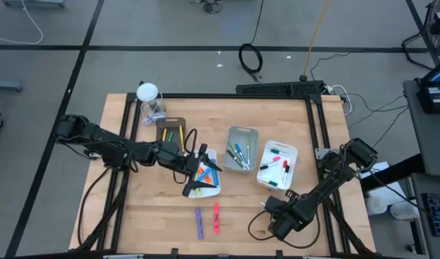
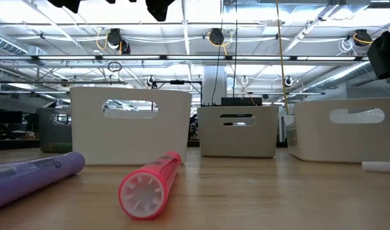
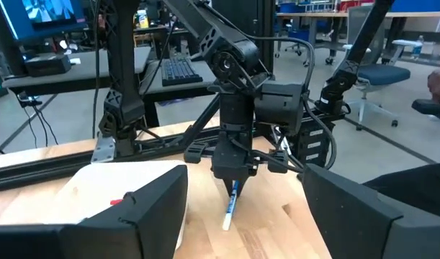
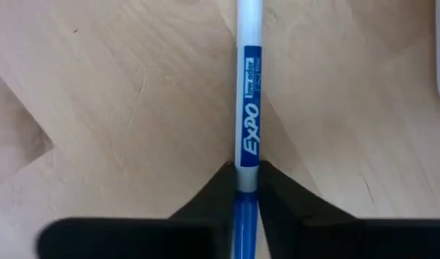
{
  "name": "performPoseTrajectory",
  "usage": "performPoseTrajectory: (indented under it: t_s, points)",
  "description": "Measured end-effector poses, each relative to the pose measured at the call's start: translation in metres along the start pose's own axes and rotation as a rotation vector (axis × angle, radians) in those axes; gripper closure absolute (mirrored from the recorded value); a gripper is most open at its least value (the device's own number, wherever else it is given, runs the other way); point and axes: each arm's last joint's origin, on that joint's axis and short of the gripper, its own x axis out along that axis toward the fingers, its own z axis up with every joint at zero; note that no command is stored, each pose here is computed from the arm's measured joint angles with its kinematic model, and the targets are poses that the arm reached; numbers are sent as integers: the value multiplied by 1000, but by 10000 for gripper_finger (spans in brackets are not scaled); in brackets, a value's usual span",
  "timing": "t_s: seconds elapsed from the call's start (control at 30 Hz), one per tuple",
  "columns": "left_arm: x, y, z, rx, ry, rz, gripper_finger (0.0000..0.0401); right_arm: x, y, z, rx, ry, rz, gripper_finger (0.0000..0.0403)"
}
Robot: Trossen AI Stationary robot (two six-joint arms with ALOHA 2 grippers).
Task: Pick & Place Markers
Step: Put the blue dry erase marker into the gray bin
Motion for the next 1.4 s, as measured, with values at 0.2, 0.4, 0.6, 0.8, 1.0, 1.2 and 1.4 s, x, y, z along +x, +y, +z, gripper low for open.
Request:
performPoseTrajectory:
  t_s: [0.2, 0.4, 0.6, 0.8, 1.0, 1.2, 1.4]
  points:
    - [0, 0, 0, -20, -4, -1, 127, 0, 1, 1, -18, -16, 14, 381]
    - [0, -2, 2, -21, -16, -6, 127, -17, 5, 5, -7, -108, 133, 379]
    - [1, -8, 5, -12, -48, -33, 128, -55, 16, 18, -39, -452, 352, 386]
    - [-1, -15, 8, -12, -49, -56, 127, -81, 30, 40, -144, -774, 476, 384]
    - [-15, -25, 23, -11, -73, -88, 128, -87, 20, 85, -123, -928, 432, 384]
    - [-43, -46, 39, 16, -37, -169, 127, -85, -10, 137, -36, -983, 313, 384]
    - [-69, -58, 53, 50, -39, -212, 127, -77, -48, 170, 70, -932, 169, 384]
